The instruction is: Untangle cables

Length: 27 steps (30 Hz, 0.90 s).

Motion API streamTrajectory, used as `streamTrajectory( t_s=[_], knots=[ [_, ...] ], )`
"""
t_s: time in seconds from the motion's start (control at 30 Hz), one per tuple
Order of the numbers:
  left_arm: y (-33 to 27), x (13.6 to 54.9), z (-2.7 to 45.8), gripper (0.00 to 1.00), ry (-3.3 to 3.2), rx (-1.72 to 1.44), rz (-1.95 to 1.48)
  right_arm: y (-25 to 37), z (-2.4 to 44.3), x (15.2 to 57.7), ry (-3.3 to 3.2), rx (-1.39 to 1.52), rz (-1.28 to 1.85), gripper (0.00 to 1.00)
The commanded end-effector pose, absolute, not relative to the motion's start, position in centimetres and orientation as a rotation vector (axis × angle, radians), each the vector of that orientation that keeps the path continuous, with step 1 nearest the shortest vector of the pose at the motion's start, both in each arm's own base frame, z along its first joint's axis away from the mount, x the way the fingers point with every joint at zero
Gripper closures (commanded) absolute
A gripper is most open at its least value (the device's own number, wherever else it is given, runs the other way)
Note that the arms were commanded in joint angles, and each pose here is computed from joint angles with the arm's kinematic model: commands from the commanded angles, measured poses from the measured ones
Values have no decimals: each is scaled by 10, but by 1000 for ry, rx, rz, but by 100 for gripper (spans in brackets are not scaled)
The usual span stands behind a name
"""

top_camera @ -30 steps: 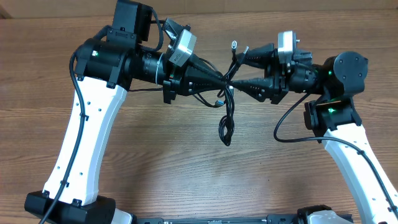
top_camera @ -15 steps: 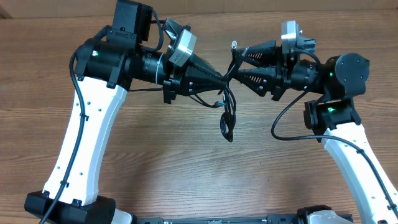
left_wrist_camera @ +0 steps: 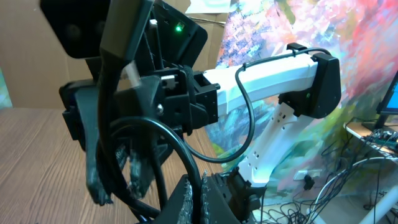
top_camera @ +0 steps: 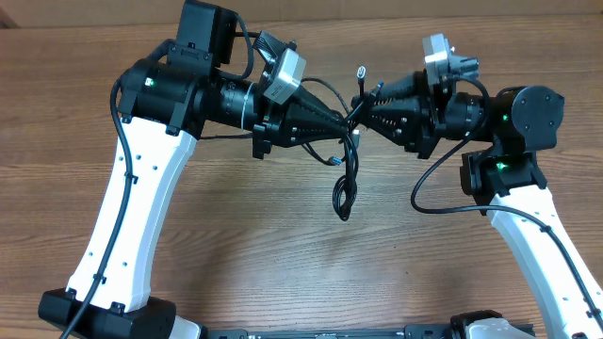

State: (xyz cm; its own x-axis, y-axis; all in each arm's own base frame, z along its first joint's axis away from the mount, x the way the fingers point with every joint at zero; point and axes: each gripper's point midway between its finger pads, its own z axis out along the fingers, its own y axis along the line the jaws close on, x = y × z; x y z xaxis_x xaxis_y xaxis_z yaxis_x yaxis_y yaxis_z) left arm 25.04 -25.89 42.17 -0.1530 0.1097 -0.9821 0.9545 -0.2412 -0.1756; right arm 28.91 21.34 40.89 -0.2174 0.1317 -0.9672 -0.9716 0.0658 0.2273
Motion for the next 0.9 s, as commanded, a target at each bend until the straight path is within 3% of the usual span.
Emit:
streamTrajectory(
  t_s=[0.0, 0.4, 0.87],
  knots=[
    [-260, 248, 430, 96, 1210, 1398, -1471, 214, 416, 287, 1294, -961, 1358, 94],
    [-255, 269, 421, 96, 1267, 1396, -1346, 215, 394, 261, 1372, -1109, 1501, 96],
    [-213, 327, 420, 96, 1542, 1143, -1252, 215, 371, 257, 1512, -1059, 1642, 96]
  ],
)
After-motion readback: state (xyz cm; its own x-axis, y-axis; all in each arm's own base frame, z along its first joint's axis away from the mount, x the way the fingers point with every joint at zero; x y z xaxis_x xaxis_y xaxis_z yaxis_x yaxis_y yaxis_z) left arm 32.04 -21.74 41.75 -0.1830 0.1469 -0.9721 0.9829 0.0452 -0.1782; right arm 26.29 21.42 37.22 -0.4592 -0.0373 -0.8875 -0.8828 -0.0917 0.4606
